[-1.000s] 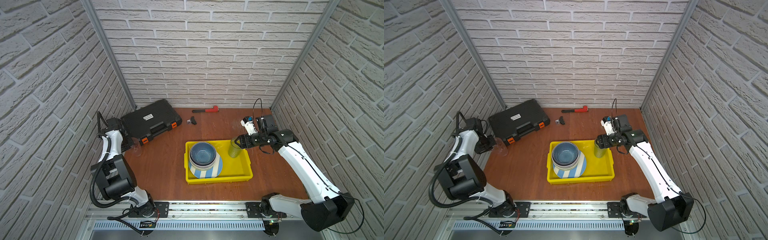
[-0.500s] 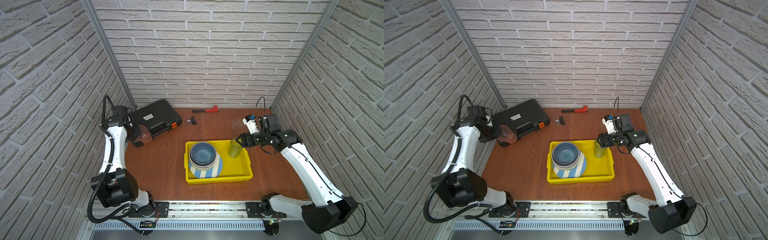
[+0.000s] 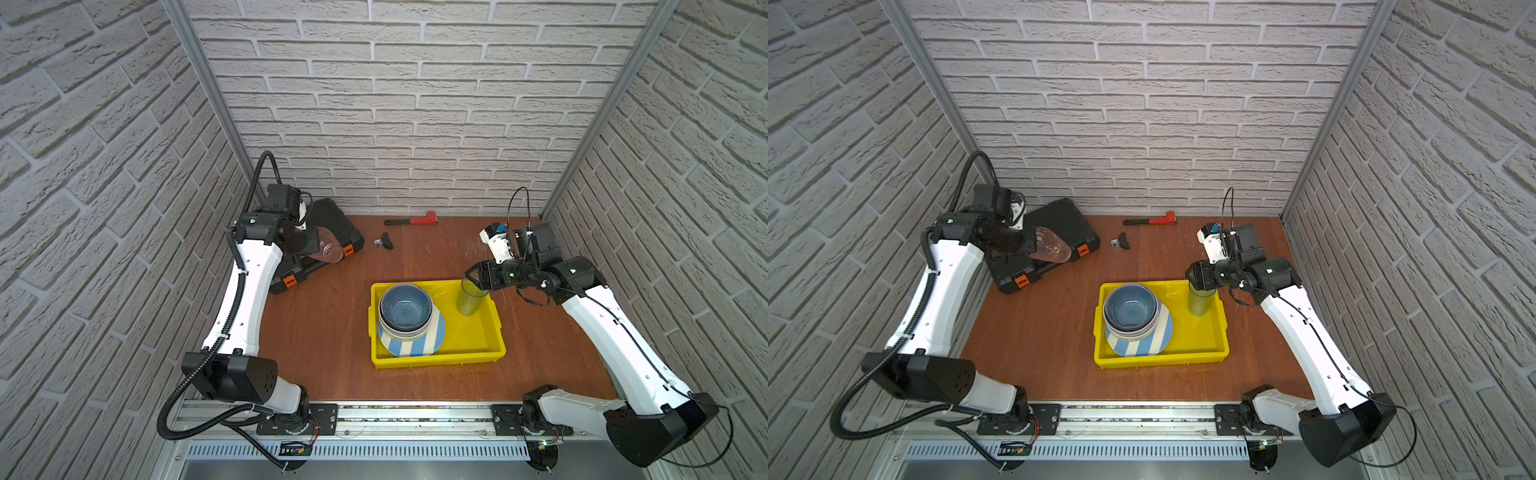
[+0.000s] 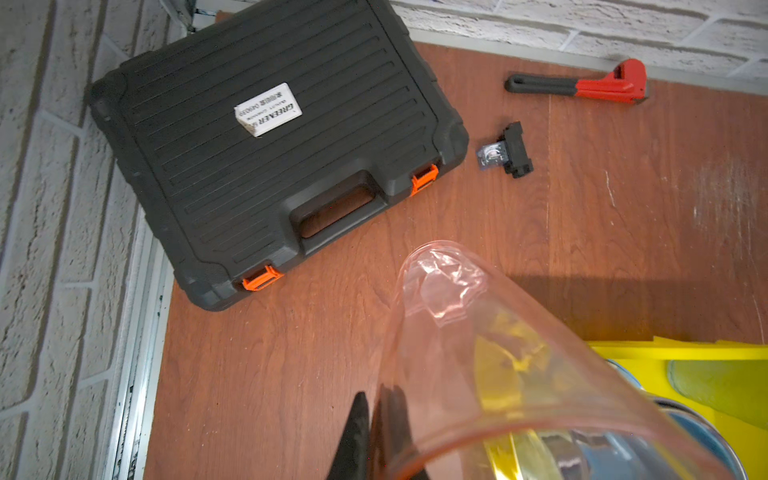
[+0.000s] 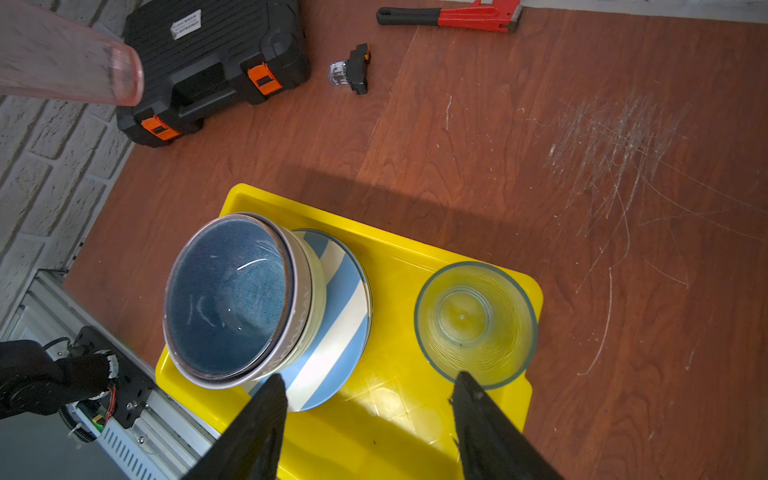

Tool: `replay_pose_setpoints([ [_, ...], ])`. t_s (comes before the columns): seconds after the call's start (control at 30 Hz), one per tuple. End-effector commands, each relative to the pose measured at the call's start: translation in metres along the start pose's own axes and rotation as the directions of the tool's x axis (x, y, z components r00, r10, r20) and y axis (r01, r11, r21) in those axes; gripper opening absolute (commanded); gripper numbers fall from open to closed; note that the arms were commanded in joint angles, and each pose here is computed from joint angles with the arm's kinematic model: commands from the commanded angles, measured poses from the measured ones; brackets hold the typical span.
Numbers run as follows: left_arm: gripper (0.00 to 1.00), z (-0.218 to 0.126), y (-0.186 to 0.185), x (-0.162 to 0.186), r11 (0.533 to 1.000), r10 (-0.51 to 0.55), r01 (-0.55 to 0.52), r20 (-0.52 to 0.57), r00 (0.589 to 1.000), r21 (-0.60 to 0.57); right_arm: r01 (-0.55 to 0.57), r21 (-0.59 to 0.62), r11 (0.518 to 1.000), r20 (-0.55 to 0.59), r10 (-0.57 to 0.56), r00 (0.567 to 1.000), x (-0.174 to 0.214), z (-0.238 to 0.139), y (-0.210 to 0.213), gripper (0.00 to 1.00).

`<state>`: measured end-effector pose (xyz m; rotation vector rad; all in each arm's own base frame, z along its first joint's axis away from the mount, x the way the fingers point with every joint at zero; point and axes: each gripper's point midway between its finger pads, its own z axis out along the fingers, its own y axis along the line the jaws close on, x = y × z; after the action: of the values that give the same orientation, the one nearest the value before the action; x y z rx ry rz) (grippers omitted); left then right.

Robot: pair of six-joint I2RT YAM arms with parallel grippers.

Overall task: Place the mixed dishes into the plastic bin
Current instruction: 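Close the left gripper on the pink cup and lift it, then carry the pink cup over the bin while the right gripper reaches toward it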

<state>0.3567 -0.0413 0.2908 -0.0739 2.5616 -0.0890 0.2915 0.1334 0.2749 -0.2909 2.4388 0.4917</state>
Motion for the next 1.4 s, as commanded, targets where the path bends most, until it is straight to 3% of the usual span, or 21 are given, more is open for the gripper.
replay_pose_setpoints([
  [0.0,0.00,0.002,-0.025,-0.009,0.999,0.033,-0.033,0.016,0.999,0.026,0.021,-0.042,0.999,0.084,-0.018,0.996,-0.025,-0.005,0.019,0.64],
  [0.37,0.00,0.005,-0.133,-0.025,0.982,0.134,-0.146,0.096,0.986,0.124,0.051,-0.117,0.992,0.200,-0.027,0.979,-0.054,-0.005,0.057,0.59],
  [0.77,0.00,-0.008,-0.209,-0.028,0.957,0.144,-0.193,0.224,0.964,0.216,0.041,-0.128,0.991,0.291,-0.002,0.957,-0.085,-0.003,0.080,0.54],
  [1.13,0.00,-0.009,-0.237,-0.021,0.957,0.228,-0.267,0.283,0.932,0.109,0.050,-0.117,0.992,0.315,-0.011,0.949,-0.101,0.011,0.104,0.54],
  [1.37,0.00,-0.020,-0.249,-0.020,0.954,0.241,-0.285,0.328,0.914,0.096,0.003,-0.045,0.999,0.318,0.012,0.948,-0.103,0.024,0.096,0.52],
])
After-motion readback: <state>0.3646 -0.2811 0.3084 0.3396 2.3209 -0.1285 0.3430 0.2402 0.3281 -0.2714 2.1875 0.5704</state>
